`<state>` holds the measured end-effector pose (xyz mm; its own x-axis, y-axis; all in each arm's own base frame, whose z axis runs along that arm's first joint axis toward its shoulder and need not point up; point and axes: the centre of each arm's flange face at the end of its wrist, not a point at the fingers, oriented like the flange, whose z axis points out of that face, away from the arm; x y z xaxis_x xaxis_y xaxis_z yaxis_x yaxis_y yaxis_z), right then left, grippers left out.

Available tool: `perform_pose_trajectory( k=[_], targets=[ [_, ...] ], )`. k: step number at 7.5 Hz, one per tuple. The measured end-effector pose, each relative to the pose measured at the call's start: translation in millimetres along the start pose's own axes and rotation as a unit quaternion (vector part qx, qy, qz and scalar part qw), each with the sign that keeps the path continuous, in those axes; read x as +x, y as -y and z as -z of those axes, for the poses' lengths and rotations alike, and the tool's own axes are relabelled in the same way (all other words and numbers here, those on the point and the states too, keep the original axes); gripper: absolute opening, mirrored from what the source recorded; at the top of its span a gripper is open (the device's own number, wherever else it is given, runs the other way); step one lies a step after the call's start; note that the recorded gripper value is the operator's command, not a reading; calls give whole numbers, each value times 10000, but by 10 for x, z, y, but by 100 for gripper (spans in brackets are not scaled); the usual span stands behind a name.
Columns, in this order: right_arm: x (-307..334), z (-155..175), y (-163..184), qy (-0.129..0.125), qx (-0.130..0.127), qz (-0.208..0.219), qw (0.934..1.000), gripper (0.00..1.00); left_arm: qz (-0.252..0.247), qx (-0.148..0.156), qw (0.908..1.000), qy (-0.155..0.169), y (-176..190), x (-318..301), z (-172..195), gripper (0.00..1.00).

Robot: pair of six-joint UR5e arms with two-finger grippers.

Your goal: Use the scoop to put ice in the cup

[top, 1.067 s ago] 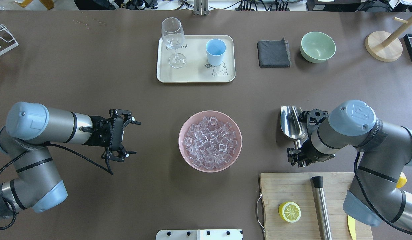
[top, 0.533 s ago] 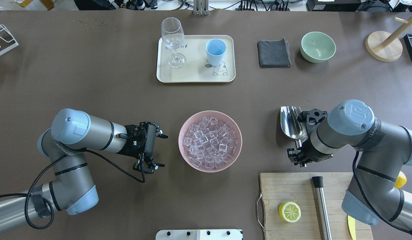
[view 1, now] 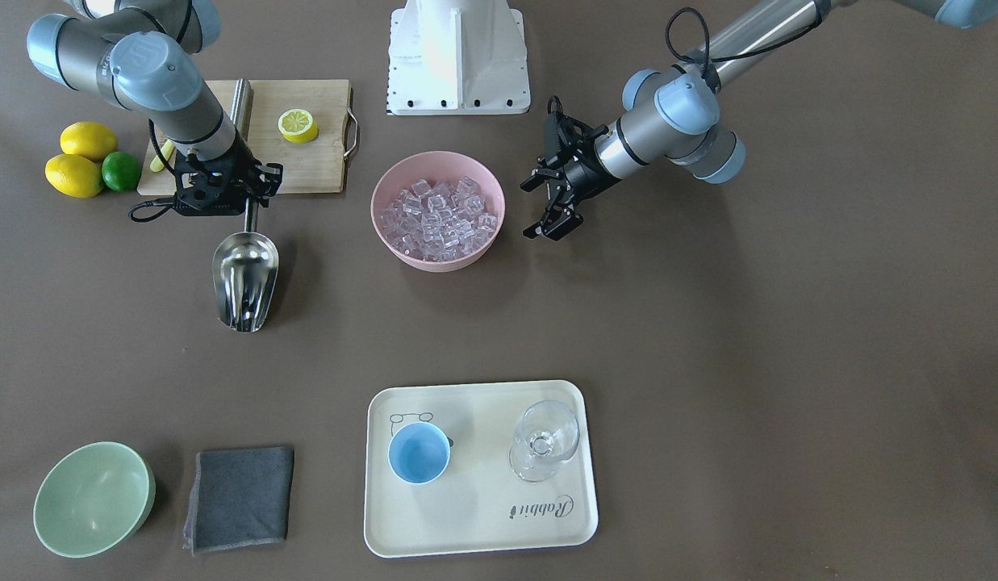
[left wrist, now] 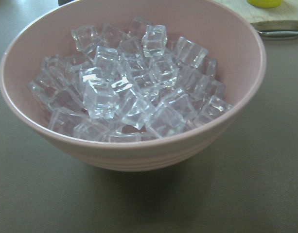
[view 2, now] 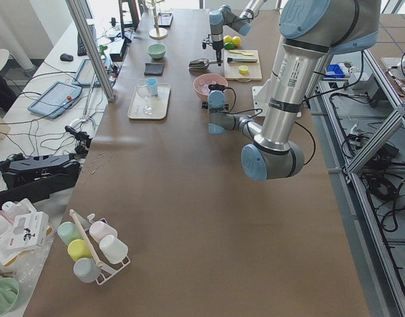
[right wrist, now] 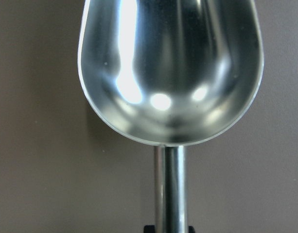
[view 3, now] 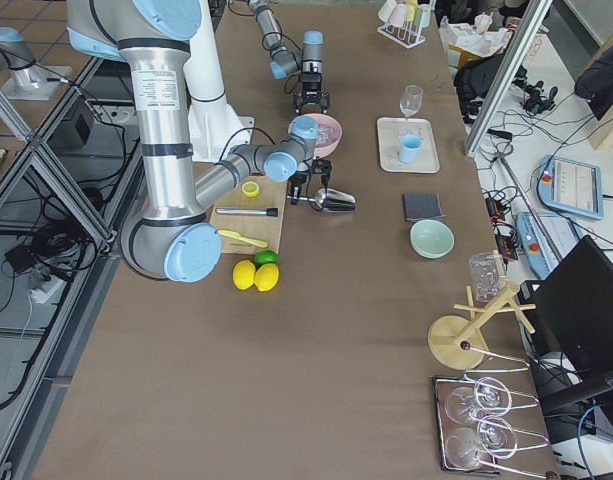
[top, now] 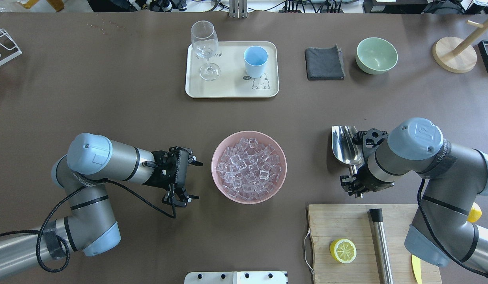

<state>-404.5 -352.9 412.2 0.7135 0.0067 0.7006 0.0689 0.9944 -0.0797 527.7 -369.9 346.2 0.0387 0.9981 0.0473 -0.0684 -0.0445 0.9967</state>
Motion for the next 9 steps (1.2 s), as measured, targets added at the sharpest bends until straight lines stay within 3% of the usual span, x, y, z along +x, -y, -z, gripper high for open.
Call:
perform_pose_trajectory(
  k=[3,5,6,9],
  targets=[
    [-51,149,-32,9,109,21,9999,0,70,205,9996,195,146,-188,6,98],
    [-32,503,-10,-128,459,61,9988,0,55,248,9995,204,215,-229,-5,98],
    [116,704,157,-196,620,240,9976,0,57,228,9996,179,187,-221,-5,98],
    [814,1113,859,-365,621,1329,9885,0,56,194,9998,28,88,-185,-17,98]
  ],
)
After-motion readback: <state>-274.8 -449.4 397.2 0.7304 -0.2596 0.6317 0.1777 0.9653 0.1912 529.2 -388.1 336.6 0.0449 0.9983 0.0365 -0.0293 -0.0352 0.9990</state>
